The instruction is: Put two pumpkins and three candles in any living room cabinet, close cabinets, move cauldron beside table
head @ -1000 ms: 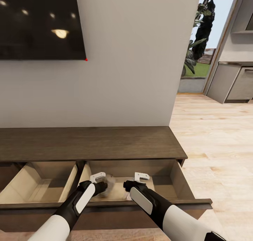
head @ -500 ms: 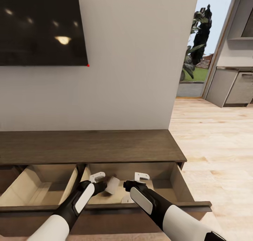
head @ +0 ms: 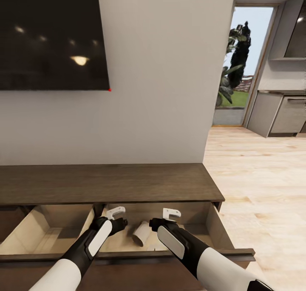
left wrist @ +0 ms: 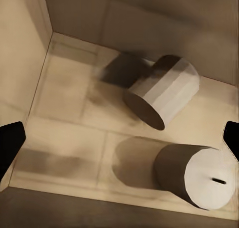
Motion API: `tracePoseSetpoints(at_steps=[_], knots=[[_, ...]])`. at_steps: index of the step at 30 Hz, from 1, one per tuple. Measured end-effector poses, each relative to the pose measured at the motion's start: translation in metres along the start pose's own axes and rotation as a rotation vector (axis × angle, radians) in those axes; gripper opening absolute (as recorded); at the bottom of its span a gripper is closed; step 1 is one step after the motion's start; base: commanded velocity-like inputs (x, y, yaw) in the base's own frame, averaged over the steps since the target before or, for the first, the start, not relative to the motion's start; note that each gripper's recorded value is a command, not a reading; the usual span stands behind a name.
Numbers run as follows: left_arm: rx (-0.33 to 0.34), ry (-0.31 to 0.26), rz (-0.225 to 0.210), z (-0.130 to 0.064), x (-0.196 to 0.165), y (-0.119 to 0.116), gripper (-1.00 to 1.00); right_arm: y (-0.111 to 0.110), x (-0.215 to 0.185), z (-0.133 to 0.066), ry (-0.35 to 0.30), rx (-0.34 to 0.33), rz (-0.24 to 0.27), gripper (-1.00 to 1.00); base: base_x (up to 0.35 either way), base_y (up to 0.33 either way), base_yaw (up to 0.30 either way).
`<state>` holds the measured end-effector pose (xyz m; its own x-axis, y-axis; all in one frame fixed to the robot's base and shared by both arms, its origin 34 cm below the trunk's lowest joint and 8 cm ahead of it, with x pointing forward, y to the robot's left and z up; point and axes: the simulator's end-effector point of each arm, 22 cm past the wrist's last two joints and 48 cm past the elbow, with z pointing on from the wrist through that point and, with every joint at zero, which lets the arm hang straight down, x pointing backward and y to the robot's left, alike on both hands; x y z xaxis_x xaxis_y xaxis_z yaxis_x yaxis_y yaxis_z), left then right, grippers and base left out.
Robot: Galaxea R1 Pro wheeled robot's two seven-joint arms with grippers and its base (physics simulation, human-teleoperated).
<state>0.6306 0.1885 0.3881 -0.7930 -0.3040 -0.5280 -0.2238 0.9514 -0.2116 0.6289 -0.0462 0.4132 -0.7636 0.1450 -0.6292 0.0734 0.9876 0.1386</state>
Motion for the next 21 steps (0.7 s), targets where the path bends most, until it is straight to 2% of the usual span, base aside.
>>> tracePoseSetpoints(at_steps=[4,9,15,19,21], knots=[[0.009,-0.021,0.0,-0.008,-0.009,-0.004,1.0,0.001,-0.007,-0.006,-0.015,-0.001,0.0,1.0,-0.029,0.0,0.0],[0.011,-0.025,0.0,-0.016,-0.018,-0.007,1.0,0.002,-0.016,-0.013,-0.018,0.0,-0.001,1.0,-0.222,0.0,0.0],[0.005,-0.037,-0.002,-0.026,-0.034,-0.004,1.0,0.004,-0.028,-0.021,-0.018,0.0,-0.001,1.0,-0.034,0.0,0.0],[0.003,-0.04,-0.033,-0.034,-0.047,0.001,1.0,0.005,-0.035,-0.026,-0.018,0.0,-0.001,1.0,-0.002,0.0,0.0],[0.004,-0.03,-0.035,-0.037,-0.049,0.0,1.0,0.006,-0.039,-0.029,-0.019,0.0,-0.001,1.0,0.0,0.0,0.0]])
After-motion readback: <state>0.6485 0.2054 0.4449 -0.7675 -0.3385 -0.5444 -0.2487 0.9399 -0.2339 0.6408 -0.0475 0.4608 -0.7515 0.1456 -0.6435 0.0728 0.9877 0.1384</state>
